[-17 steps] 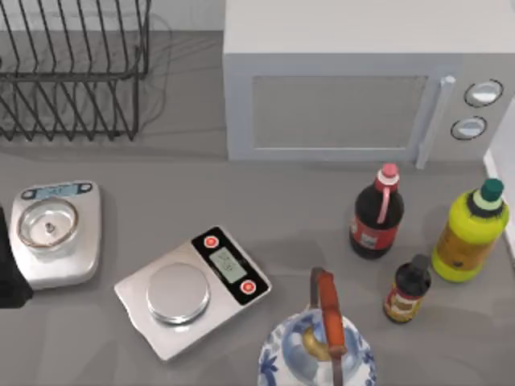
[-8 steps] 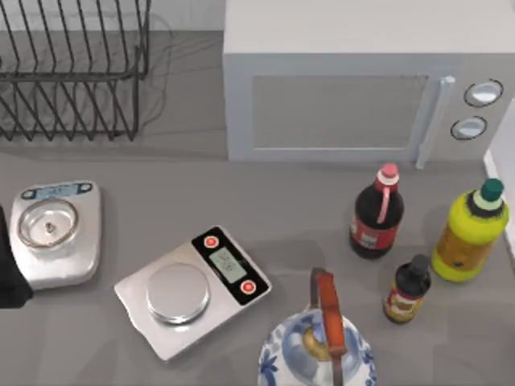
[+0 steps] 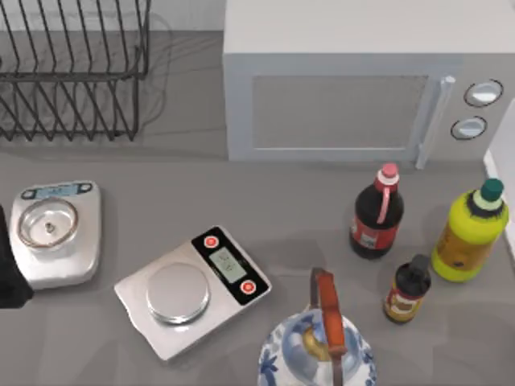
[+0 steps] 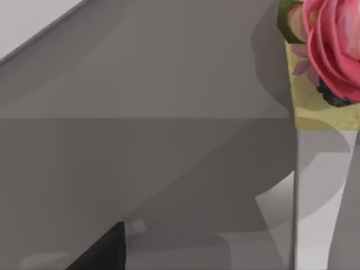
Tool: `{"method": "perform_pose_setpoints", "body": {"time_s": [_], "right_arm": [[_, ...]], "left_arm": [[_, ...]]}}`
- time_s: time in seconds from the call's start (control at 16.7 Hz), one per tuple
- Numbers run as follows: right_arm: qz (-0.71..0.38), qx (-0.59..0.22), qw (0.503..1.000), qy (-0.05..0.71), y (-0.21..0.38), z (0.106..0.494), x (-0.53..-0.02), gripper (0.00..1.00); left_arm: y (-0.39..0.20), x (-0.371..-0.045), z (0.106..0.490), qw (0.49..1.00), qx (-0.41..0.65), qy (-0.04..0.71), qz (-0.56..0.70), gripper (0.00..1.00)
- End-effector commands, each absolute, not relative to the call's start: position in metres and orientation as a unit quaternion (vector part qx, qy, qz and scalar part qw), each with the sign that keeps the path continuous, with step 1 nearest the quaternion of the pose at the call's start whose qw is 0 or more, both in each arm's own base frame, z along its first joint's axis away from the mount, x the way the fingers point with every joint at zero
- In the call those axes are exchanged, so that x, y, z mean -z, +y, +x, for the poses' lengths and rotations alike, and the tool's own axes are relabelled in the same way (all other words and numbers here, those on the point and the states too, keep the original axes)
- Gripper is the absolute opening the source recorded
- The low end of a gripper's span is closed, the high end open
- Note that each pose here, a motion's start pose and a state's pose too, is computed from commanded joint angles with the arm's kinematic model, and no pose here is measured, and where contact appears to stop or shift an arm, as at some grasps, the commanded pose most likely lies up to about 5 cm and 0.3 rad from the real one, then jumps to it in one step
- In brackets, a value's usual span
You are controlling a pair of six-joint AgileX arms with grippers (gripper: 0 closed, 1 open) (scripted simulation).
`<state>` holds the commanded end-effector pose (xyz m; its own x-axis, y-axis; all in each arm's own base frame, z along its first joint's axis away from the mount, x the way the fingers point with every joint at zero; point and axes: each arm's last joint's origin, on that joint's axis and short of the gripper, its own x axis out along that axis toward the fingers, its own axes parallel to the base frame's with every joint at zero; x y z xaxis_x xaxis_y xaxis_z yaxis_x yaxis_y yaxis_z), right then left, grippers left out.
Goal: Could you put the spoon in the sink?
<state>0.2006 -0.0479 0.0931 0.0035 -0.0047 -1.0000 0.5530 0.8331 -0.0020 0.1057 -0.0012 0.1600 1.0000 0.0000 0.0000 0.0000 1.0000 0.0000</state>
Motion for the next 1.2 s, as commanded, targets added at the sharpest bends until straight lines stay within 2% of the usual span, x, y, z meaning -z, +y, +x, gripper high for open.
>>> {"method": "perform_pose_setpoints", "body": {"time_s": [0.48,0.96,1.02,1.2], "right_arm": [[0.203,0.205,0.679,0.675,-0.048,0.201,-0.093,0.02],[0.203,0.205,0.679,0.675,-0.048,0.201,-0.093,0.00],[0.199,0.208,0.691,0.663,-0.048,0.204,-0.115,0.00],[0.200,0.208,0.693,0.661,-0.049,0.208,-0.124,0.00]], "left_arm": [[-0.001,-0.160,0.106,1.000,0.000,0.000,0.000,1.00],[-0.001,-0.160,0.106,1.000,0.000,0.000,0.000,1.00],[-0.001,-0.160,0.106,1.000,0.000,0.000,0.000,1.00],[-0.001,-0.160,0.106,1.000,0.000,0.000,0.000,1.00]]}}
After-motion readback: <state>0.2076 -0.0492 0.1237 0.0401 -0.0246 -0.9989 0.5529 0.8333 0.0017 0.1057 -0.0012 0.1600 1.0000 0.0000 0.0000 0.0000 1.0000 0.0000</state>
